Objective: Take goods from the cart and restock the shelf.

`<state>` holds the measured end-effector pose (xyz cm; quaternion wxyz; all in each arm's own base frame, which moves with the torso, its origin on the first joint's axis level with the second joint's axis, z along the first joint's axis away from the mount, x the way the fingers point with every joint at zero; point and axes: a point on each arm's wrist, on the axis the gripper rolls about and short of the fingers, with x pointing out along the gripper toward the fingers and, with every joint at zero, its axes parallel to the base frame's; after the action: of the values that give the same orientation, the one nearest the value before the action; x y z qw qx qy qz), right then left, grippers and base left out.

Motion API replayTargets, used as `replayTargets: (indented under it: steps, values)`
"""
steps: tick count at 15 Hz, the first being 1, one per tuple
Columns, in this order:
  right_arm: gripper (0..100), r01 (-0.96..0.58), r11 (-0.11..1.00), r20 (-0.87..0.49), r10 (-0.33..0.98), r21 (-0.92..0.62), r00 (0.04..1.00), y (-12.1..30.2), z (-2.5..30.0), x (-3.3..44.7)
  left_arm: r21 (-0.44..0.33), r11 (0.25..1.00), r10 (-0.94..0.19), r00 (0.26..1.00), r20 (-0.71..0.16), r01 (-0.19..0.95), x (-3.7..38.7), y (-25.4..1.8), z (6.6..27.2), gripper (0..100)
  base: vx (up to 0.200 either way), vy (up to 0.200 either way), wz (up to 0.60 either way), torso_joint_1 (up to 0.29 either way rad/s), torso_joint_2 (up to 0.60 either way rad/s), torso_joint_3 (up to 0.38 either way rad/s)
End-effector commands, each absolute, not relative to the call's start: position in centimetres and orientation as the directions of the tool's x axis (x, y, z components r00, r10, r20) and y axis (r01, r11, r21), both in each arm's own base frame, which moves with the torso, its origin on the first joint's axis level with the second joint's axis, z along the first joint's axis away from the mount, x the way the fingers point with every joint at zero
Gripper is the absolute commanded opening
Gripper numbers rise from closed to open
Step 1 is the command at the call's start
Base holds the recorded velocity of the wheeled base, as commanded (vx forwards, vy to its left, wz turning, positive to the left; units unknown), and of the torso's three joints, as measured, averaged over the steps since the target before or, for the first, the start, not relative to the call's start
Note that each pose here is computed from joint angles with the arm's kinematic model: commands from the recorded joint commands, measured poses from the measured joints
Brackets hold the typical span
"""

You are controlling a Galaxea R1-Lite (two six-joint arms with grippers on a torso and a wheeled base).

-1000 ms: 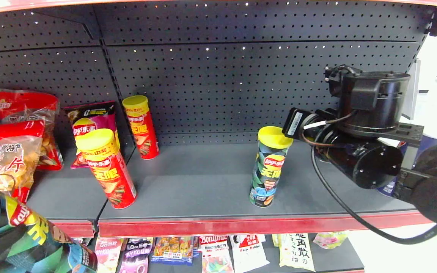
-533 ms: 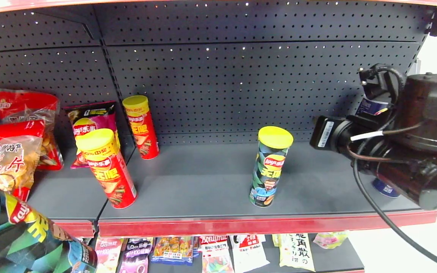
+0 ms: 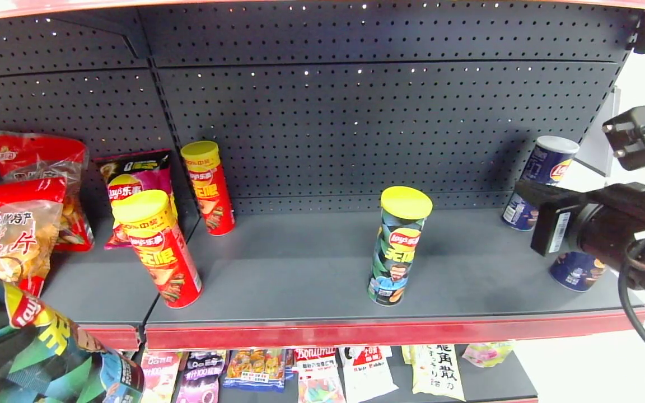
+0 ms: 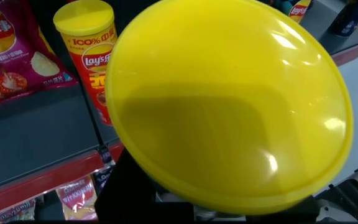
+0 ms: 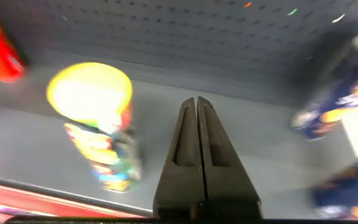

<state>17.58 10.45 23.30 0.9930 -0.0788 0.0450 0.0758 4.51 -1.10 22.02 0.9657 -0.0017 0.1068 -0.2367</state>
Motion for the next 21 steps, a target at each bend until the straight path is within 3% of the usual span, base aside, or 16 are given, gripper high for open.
replayTargets:
  steps: [1,3,11,15,17,21]
  values:
    - [0,-0.065,0.975,-0.086,0.047,-0.213,0.995,7.8,23.5,17.7,-0.057,0.887,-0.460,0.863,-0.209,0.459,4.5,-1.1,21.8,0,0.000,0.000,0.00,0.000,0.00,0.000]
    - [0,-0.009,0.968,-0.071,-0.009,-0.252,0.997,6.4,23.7,17.7,-0.063,0.876,-0.480,0.852,-0.210,0.478,4.5,-1.2,21.8,0,0.000,0.000,0.00,0.000,0.00,0.000]
    - [0,-0.034,0.963,-0.084,0.012,-0.266,0.996,5.6,22.4,15.5,-0.063,0.875,-0.483,0.851,-0.205,0.481,4.3,-1.2,21.6,0,0.000,0.000,0.00,0.000,0.00,0.000]
    - [0,-0.029,0.978,-0.031,0.023,-0.207,0.999,5.1,23.3,14.6,-0.058,0.876,-0.480,0.855,-0.197,0.479,4.4,-1.1,21.6,0,0.000,0.000,0.00,0.000,0.00,0.000]
    - [0,-0.033,0.977,-0.039,0.026,-0.211,0.999,4.3,22.0,12.6,-0.054,0.877,-0.478,0.858,-0.187,0.477,4.6,-1.1,21.8,0,0.000,0.000,0.00,0.000,0.00,0.000]
    - [0,-0.214,0.950,-0.124,0.190,-0.226,0.974,2.6,18.2,6.9,-0.057,0.877,-0.479,0.857,-0.190,0.477,5.0,-1.2,22.0,0,0.000,0.000,0.00,0.000,0.00,0.000]
